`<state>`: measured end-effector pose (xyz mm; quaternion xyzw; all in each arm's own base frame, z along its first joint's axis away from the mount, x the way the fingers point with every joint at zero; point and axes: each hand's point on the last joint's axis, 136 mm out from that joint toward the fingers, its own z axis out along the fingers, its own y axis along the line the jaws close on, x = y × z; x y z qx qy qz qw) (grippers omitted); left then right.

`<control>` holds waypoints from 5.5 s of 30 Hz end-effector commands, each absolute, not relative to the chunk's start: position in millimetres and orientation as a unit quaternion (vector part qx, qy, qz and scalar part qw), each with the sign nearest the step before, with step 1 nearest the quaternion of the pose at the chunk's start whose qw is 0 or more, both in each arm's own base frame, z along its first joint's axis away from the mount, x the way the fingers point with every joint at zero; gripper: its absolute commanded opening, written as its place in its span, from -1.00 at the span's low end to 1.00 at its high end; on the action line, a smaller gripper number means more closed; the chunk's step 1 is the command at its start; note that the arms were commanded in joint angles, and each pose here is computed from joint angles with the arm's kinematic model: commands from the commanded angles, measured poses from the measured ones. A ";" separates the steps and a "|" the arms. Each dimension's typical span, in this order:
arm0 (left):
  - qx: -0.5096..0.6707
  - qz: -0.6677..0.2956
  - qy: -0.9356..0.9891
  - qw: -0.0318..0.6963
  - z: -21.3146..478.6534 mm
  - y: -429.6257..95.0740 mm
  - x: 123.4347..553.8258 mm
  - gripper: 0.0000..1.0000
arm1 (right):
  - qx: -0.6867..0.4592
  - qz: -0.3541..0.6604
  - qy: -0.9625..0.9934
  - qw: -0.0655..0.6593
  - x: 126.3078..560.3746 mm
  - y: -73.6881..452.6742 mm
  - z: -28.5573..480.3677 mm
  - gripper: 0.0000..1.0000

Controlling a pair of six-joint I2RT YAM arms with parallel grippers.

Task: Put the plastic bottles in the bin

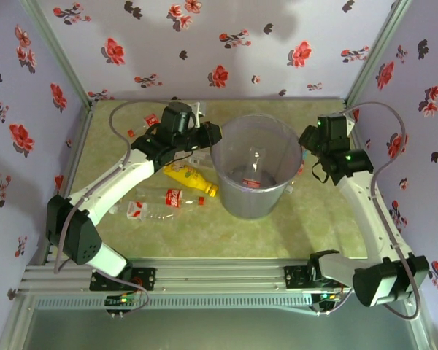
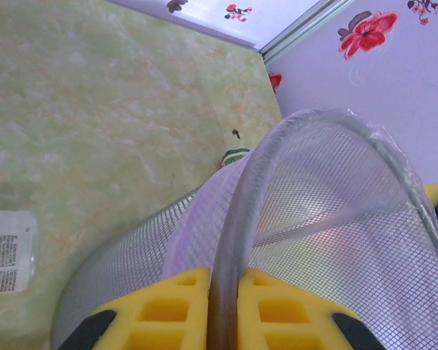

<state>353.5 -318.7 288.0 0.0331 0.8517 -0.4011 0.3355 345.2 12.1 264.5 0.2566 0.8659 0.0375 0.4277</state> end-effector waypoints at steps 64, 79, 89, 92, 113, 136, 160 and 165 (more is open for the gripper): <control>0.032 -0.376 0.854 0.358 288.3 -306.2 353.9 -0.98 | 0.236 -0.097 0.844 0.472 335.2 -44.7 306.6 -0.16; 0.027 -0.379 0.853 0.357 285.8 -307.7 355.8 -0.98 | 0.036 0.189 0.800 0.568 322.4 105.8 429.8 -0.21; 0.026 -0.383 0.851 0.359 289.3 -308.8 356.1 -0.99 | -0.107 0.270 0.833 0.471 306.9 213.7 384.6 -0.25; 0.026 -0.382 0.851 0.360 288.7 -308.7 356.9 -0.99 | -0.123 0.280 0.846 0.436 301.3 226.4 363.6 -0.25; 0.022 -0.383 0.851 0.358 284.9 -310.3 359.0 -1.00 | -0.108 0.210 0.930 0.282 290.7 221.3 225.6 -0.20; 0.021 -0.384 0.850 0.359 285.3 -309.8 358.8 -1.00 | -0.110 0.150 0.949 0.253 294.2 213.5 188.8 0.52; 0.021 -0.383 0.851 0.359 284.3 -309.1 357.7 -1.00 | -0.041 -0.030 0.892 0.449 309.9 110.6 342.6 0.61; 0.021 -0.383 0.851 0.359 283.8 -308.0 356.4 -1.00 | 0.066 -0.105 0.890 0.440 319.1 46.1 335.6 0.60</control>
